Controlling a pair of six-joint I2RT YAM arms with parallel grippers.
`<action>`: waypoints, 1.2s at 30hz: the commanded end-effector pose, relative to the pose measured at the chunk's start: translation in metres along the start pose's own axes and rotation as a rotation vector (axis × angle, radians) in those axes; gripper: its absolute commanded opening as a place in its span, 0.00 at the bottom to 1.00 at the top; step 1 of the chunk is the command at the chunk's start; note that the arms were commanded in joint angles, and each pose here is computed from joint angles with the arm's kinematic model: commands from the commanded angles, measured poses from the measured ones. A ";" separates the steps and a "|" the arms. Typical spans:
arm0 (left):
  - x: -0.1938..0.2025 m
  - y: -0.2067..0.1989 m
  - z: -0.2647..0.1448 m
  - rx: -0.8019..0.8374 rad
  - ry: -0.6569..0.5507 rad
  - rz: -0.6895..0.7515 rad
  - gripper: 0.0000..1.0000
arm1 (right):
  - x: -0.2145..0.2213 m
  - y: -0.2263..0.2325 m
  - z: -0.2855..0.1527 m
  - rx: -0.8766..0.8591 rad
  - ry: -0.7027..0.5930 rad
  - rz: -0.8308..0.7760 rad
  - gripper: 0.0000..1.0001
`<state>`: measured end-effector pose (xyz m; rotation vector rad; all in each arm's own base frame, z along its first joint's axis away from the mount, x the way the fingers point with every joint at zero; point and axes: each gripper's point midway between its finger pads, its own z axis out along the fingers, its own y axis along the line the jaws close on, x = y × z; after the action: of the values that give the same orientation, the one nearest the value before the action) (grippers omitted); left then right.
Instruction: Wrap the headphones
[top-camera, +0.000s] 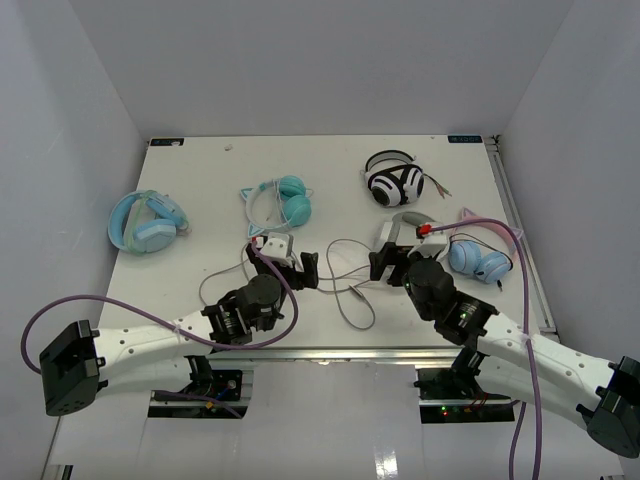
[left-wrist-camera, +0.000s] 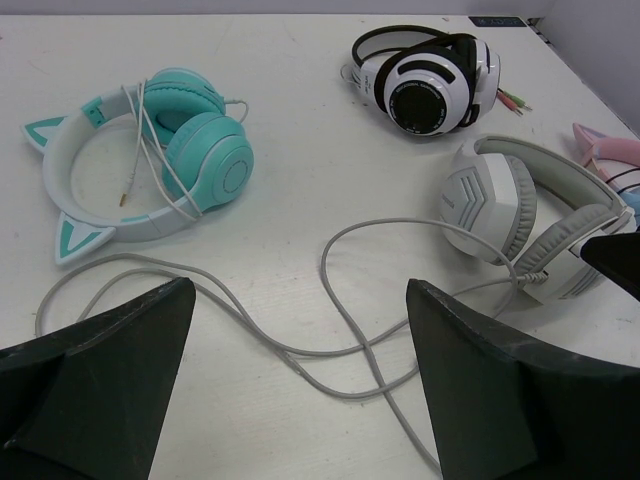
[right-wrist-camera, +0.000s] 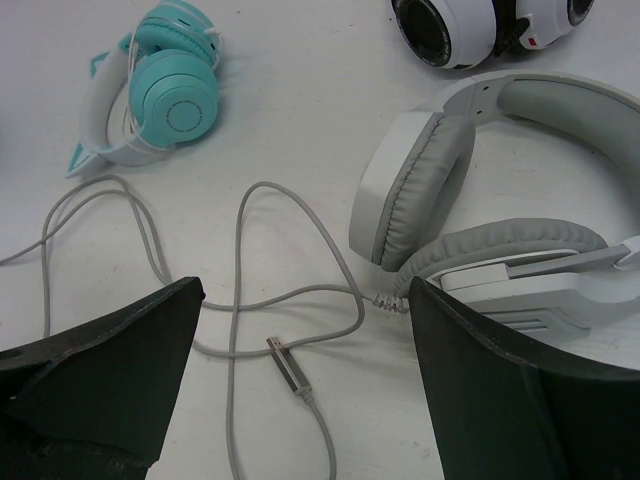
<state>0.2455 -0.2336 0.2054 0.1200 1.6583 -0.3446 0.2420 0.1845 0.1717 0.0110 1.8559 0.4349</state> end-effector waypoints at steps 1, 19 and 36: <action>-0.007 -0.006 0.000 0.024 -0.012 -0.009 0.98 | -0.030 0.002 -0.002 0.037 -0.077 0.080 0.90; -0.002 -0.006 0.003 0.011 -0.002 0.009 0.98 | -0.079 -0.094 0.014 0.440 -0.079 0.154 0.84; -0.008 -0.007 0.000 0.024 -0.009 -0.009 0.98 | 0.004 -0.124 0.031 0.668 0.236 0.621 0.81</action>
<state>0.2460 -0.2367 0.1980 0.1467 1.6726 -0.3297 0.2969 0.0753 0.1185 0.7970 2.1688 0.1719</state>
